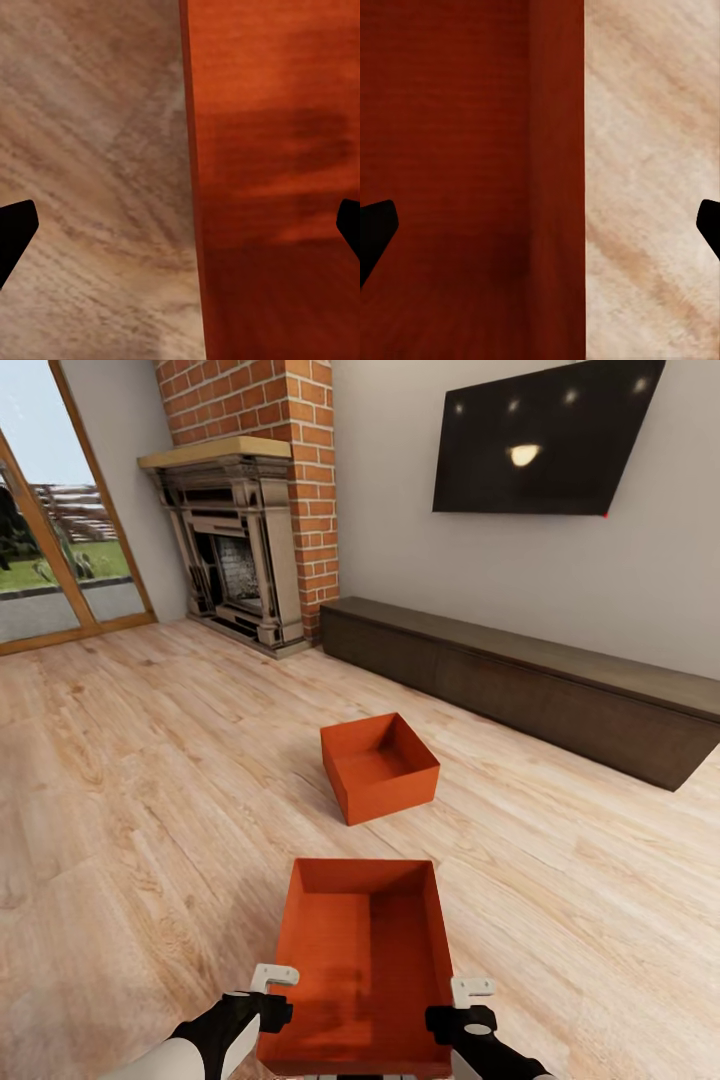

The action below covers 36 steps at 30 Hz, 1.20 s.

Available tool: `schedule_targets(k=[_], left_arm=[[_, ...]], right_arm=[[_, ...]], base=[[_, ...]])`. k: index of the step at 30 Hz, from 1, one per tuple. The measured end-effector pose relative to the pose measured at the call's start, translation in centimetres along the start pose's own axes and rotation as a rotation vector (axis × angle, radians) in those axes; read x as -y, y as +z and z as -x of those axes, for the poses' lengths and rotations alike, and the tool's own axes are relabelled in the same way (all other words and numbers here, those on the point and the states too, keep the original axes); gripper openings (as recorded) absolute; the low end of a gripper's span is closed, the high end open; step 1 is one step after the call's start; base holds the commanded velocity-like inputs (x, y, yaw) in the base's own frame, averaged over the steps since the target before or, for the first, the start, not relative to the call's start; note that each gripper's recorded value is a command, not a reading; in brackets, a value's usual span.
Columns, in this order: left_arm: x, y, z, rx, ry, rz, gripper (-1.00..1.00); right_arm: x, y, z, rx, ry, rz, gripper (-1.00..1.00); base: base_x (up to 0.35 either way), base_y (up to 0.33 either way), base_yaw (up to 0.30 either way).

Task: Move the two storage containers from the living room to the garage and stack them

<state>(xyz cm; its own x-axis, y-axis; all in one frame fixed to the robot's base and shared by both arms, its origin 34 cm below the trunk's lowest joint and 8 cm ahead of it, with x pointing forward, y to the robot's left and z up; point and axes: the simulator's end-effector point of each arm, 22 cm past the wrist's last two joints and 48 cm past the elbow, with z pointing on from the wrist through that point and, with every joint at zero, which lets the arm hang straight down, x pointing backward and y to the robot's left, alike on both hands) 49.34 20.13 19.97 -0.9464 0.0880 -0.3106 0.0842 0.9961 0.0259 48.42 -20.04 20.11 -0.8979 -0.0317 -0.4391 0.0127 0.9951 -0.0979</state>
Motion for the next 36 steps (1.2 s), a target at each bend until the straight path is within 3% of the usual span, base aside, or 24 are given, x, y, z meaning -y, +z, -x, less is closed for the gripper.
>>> schedule_targets(k=[22, 36], left_arm=[[0.0, 0.2, -0.3, -0.006, 0.0, 0.0, 1.0], [0.0, 0.2, -0.3, -0.006, 0.0, 0.0, 1.0]], right_arm=[[0.5, 0.2, -0.3, -0.002, -0.005, -0.005, 1.0], [2.1, 0.4, -0.3, -0.003, -0.005, -0.026, 1.0]], base=[[0.0, 0.0, 0.0], [0.0, 0.0, 0.0]])
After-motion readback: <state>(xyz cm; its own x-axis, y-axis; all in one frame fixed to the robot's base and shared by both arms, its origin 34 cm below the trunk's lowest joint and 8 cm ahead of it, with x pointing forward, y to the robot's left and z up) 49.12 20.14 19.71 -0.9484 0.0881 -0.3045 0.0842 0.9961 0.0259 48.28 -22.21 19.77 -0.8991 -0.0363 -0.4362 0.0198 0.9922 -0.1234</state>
